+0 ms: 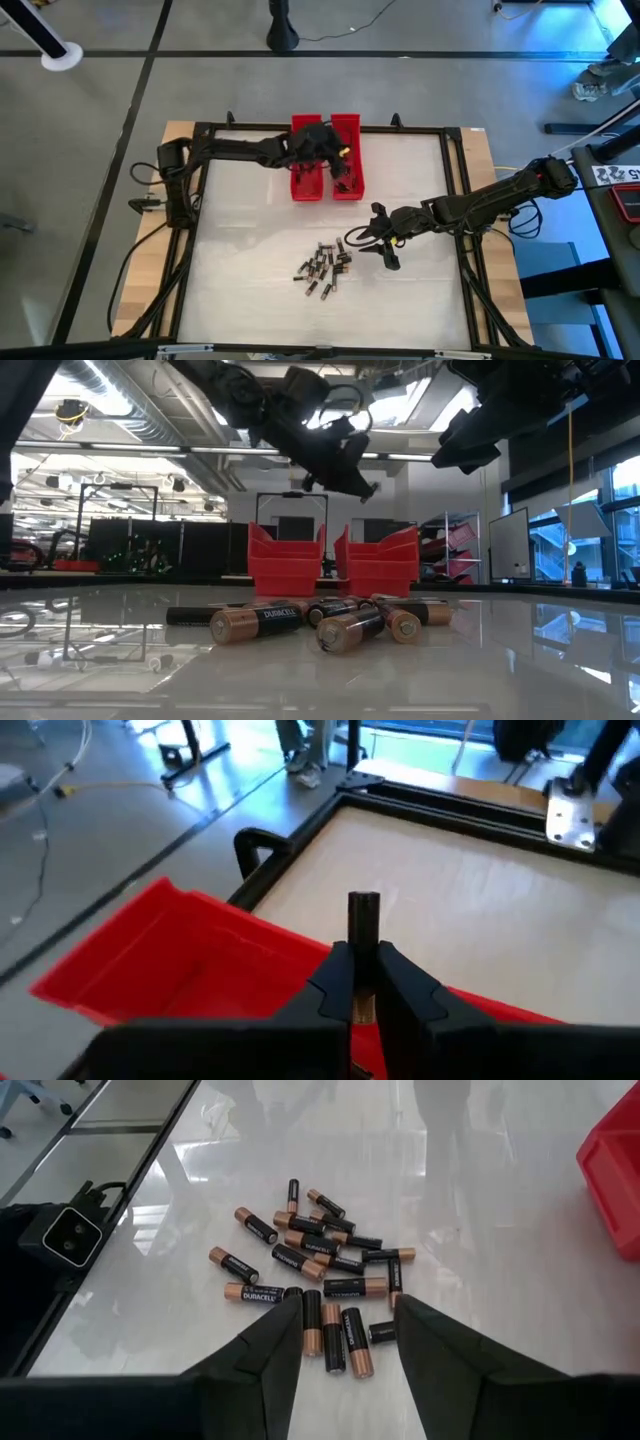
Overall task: Sort batteries
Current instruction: Put the small black battery into the right red bin
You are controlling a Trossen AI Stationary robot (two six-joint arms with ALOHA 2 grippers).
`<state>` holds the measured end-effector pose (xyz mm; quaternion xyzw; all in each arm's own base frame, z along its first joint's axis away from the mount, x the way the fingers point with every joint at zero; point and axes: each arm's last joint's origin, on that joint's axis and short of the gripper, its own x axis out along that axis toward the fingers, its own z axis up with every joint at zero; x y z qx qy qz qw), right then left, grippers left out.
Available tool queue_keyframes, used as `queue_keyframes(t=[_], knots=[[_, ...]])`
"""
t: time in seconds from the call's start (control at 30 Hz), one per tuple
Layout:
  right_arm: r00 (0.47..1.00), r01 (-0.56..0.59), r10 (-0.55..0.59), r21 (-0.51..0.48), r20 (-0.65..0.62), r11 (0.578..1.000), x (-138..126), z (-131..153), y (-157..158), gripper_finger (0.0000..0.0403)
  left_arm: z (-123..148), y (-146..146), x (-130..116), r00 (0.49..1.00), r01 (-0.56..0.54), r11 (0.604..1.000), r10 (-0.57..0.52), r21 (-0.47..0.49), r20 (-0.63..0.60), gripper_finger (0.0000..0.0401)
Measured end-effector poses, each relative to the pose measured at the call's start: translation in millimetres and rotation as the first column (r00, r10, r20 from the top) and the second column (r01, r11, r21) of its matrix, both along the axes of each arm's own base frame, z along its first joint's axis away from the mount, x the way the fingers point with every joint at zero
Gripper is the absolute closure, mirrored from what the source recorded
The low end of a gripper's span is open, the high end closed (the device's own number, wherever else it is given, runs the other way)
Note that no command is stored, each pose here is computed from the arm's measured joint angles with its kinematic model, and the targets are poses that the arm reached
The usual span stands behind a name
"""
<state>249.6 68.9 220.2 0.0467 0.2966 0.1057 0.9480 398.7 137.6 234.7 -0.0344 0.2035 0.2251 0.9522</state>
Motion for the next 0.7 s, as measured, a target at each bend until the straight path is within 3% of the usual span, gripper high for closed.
queue_keyframes(t=[0.2, 0.4, 0.7], knots=[[1.0, 0.0, 0.0, 0.0, -0.001, 1.0, -0.1, -0.1, 0.0, 0.024, -5.4, 5.9, 0.8, 0.998, -0.042, 0.996, 0.045, -0.073, 0.034, 0.0358], [1.0, 0.0, 0.0, 0.0, -0.002, 1.0, -0.1, -0.2, 0.0, 0.024, -5.4, 4.0, 1.1, 0.999, -0.034, 0.997, 0.035, -0.064, 0.025, 0.0301], [1.0, 0.003, -0.003, 0.003, -0.008, 1.0, -0.4, -0.6, -0.1, 0.024, -3.0, -3.6, -9.6, 0.995, 0.001, 0.997, -0.009, -0.081, -0.104, 0.0258]])
